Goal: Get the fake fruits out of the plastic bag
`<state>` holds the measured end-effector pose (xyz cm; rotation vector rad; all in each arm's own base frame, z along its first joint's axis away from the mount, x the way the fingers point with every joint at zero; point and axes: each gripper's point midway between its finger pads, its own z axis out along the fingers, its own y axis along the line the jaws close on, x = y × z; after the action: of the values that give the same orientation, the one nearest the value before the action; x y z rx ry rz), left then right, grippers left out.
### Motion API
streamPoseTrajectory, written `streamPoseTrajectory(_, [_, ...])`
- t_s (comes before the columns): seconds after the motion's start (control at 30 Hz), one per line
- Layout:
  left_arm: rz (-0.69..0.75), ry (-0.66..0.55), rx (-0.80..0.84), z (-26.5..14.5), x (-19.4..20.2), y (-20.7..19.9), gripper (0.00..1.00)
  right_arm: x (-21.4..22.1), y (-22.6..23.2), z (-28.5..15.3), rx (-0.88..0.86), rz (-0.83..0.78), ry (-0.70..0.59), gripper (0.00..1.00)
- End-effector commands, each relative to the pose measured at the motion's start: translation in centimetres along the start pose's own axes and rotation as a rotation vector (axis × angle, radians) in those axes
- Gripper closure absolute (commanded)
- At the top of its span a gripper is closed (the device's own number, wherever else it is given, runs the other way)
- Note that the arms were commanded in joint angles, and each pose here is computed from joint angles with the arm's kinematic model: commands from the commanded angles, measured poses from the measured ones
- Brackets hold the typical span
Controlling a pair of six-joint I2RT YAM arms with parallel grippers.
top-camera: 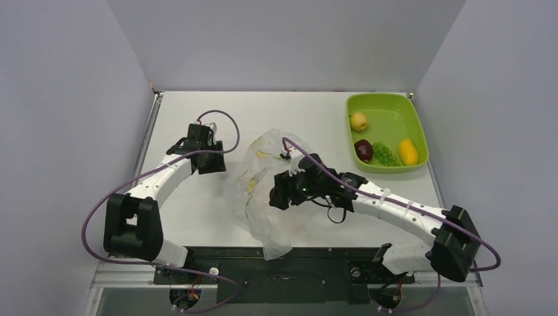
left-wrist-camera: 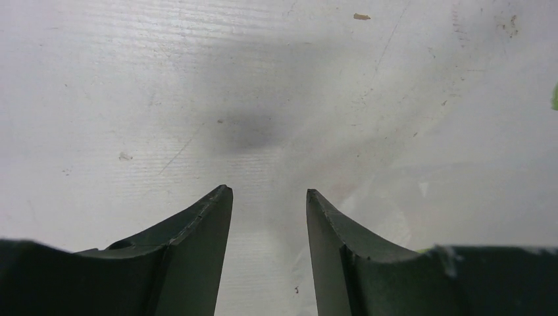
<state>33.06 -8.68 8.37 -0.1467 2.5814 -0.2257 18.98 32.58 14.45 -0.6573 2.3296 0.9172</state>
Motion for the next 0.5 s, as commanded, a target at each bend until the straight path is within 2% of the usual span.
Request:
streamPoseTrajectory(0.0, [0.023,-0.116,0.014,-1.8,-2.1,-0.1,0.57,-1.3,1.6,-5.4,-0.015,-0.046,-0.032,1.00])
streamPoseTrajectory(0.1, [0.026,-0.169,0.031,-2.9,-2.7,-0.4,0.57,-2.7,2.9,-8.7,-0.046,-0.064,-0.101,1.00])
streamPoseTrajectory(0.23, [0.037,-0.230,0.081,-4.2,-3.4,-1.2,0.56,-3.1,4.4,-10.8,-0.147,-0.079,-0.115,1.00])
streamPoseTrajectory(0.4, [0.071,-0.350,0.242,-7.3,-4.5,-4.0,0.53,-2.9,6.1,-10.0,-0.314,-0.002,-0.071,1.00])
streamPoseTrajectory(0.47, [0.081,-0.412,0.289,-8.6,-5.0,-4.7,0.52,-1.2,6.5,-8.2,-0.367,0.040,0.010,1.00])
